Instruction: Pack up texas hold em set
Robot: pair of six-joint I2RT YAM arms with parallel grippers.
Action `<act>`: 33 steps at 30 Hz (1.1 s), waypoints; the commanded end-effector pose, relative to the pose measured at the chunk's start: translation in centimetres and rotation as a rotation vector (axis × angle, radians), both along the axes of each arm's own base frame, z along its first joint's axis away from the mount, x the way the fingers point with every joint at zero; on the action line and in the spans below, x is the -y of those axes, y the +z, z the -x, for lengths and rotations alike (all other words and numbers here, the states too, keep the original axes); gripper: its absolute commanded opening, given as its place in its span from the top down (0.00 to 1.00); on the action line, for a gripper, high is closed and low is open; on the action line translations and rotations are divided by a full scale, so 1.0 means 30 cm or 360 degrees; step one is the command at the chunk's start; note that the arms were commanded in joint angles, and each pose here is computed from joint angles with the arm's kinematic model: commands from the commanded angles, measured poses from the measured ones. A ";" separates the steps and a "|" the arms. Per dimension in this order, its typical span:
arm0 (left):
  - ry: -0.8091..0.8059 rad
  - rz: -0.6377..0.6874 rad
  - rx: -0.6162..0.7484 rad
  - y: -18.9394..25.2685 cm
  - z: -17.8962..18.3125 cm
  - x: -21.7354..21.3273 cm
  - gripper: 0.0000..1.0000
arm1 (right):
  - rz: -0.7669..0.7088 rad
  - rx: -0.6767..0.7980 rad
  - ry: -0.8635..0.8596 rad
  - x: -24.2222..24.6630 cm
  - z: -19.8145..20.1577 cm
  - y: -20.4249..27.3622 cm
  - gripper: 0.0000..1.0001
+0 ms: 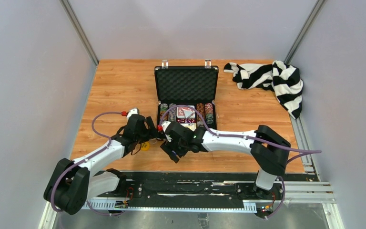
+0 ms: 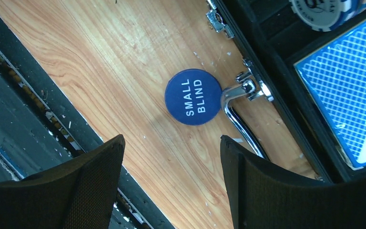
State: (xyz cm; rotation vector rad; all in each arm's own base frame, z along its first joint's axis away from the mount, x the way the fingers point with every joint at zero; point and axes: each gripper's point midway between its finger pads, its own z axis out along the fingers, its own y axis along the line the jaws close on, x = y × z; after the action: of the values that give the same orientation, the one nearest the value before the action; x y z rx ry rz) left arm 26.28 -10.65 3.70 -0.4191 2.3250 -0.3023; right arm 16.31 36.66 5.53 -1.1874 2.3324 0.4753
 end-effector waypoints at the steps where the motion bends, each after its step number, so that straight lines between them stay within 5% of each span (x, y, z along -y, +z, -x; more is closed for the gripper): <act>1: -0.0001 0.0133 0.0064 0.030 -0.011 0.031 0.04 | -0.0030 -0.0053 0.0011 -0.029 0.025 -0.038 0.28; 27: -0.0049 0.0102 0.0080 0.022 -0.001 0.024 0.05 | 0.0126 -0.0126 -0.0064 -0.077 0.000 -0.184 0.31; 33: -0.0052 0.0099 0.0084 0.021 0.000 0.021 0.05 | 0.0197 -0.0140 -0.0091 -0.054 0.001 -0.197 0.39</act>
State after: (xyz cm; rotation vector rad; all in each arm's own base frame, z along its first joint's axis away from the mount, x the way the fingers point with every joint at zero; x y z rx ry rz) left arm 26.04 -11.40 3.90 -0.4138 2.3055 -0.3917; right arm 17.57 40.61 2.30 -1.1363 2.3828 0.4986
